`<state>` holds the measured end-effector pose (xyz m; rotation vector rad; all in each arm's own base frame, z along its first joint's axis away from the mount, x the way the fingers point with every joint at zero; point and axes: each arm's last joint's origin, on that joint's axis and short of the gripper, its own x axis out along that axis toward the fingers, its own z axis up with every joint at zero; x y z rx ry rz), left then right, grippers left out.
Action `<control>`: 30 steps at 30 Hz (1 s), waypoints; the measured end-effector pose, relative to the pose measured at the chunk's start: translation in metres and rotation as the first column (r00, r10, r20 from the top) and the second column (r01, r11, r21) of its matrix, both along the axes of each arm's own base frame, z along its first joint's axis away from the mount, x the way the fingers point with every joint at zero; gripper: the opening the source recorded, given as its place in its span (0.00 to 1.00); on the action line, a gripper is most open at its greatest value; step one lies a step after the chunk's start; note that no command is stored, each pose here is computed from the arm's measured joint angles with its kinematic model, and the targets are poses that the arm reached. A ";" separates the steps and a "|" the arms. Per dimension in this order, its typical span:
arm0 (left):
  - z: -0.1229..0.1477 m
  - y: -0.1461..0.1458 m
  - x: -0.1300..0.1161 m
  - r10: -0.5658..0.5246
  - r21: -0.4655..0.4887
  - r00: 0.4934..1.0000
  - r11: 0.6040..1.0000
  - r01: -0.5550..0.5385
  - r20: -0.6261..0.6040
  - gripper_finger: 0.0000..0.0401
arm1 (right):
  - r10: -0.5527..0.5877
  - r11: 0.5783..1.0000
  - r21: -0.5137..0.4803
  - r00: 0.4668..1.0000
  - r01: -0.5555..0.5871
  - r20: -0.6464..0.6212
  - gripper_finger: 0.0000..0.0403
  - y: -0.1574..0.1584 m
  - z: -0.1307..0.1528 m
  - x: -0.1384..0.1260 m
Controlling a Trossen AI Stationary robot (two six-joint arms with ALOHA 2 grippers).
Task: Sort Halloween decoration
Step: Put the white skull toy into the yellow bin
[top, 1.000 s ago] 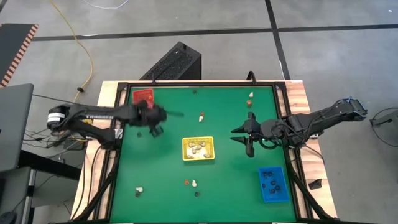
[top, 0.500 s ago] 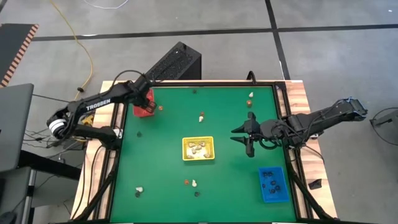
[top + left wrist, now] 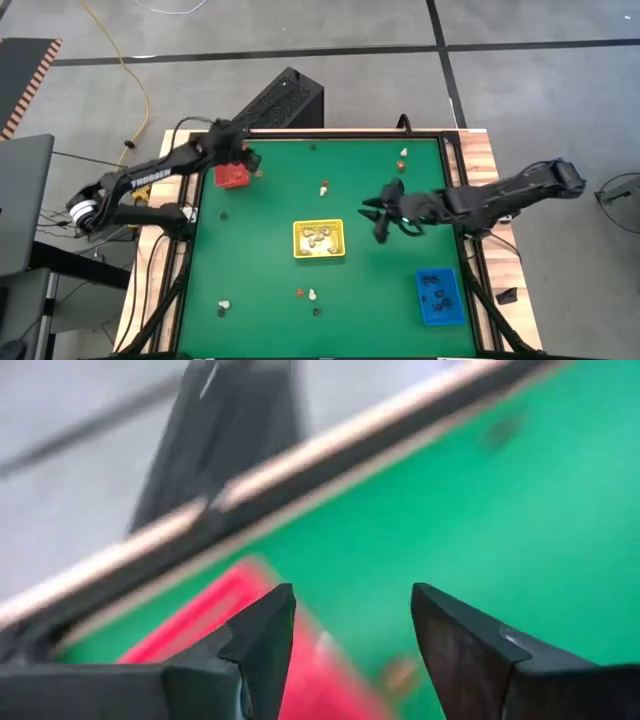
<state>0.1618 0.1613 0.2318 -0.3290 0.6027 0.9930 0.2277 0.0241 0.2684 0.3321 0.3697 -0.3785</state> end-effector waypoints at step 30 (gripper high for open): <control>-0.047 -0.051 -0.007 -0.434 0.312 0.871 0.880 0.357 0.229 0.48 | -0.351 0.541 0.222 0.459 0.811 -0.816 0.37 -0.292 -0.099 -0.032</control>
